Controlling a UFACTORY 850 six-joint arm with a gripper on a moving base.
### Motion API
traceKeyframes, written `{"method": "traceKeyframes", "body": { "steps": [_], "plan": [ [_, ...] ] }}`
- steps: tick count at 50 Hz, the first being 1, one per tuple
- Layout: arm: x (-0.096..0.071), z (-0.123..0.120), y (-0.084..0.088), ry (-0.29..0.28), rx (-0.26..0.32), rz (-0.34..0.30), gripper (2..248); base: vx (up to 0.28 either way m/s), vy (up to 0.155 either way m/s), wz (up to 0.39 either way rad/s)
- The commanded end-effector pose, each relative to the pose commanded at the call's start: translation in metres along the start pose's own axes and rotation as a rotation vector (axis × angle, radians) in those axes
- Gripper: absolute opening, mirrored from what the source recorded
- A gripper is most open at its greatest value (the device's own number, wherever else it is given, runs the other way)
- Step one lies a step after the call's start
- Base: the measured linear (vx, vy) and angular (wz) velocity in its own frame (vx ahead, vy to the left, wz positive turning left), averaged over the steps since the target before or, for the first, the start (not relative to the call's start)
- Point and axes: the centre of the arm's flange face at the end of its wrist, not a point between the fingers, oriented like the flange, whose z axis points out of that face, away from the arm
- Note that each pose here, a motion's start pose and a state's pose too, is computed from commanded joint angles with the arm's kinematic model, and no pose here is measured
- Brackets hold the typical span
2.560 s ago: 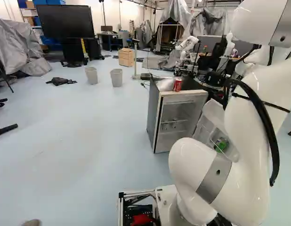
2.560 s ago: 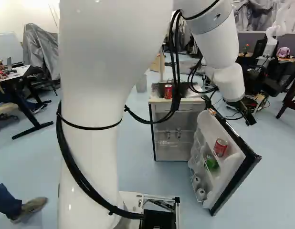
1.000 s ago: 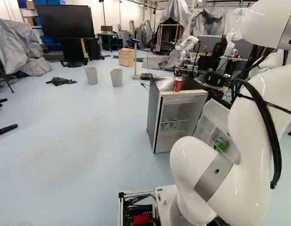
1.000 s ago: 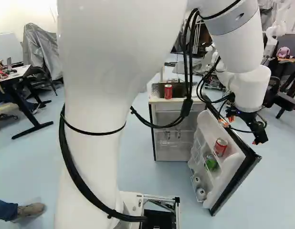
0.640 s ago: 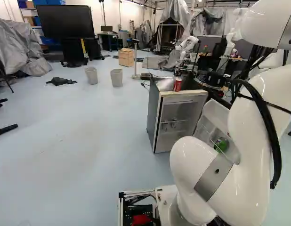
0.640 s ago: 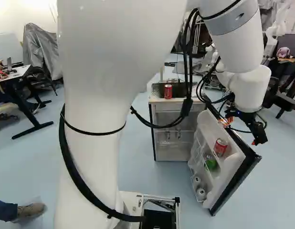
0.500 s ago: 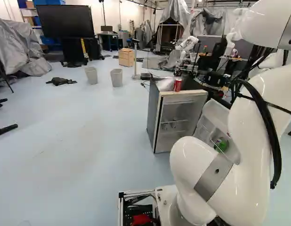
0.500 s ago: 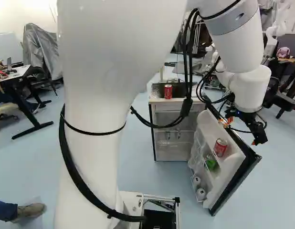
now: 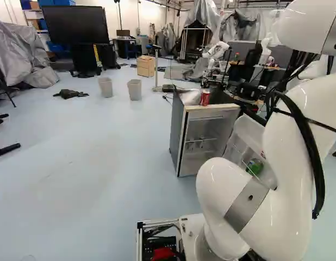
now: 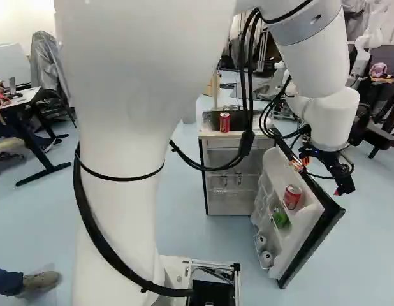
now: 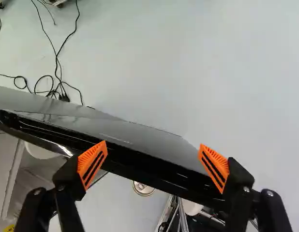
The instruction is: Grab a drink from the fridge
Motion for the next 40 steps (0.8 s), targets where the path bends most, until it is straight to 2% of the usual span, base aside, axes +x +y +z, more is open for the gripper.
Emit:
{"method": "traceKeyframes", "body": {
  "steps": [40],
  "plan": [
    [-0.034,-0.017,0.000,-0.023,0.000,-0.007,247,0.000,0.000,0.000]
  ]
}}
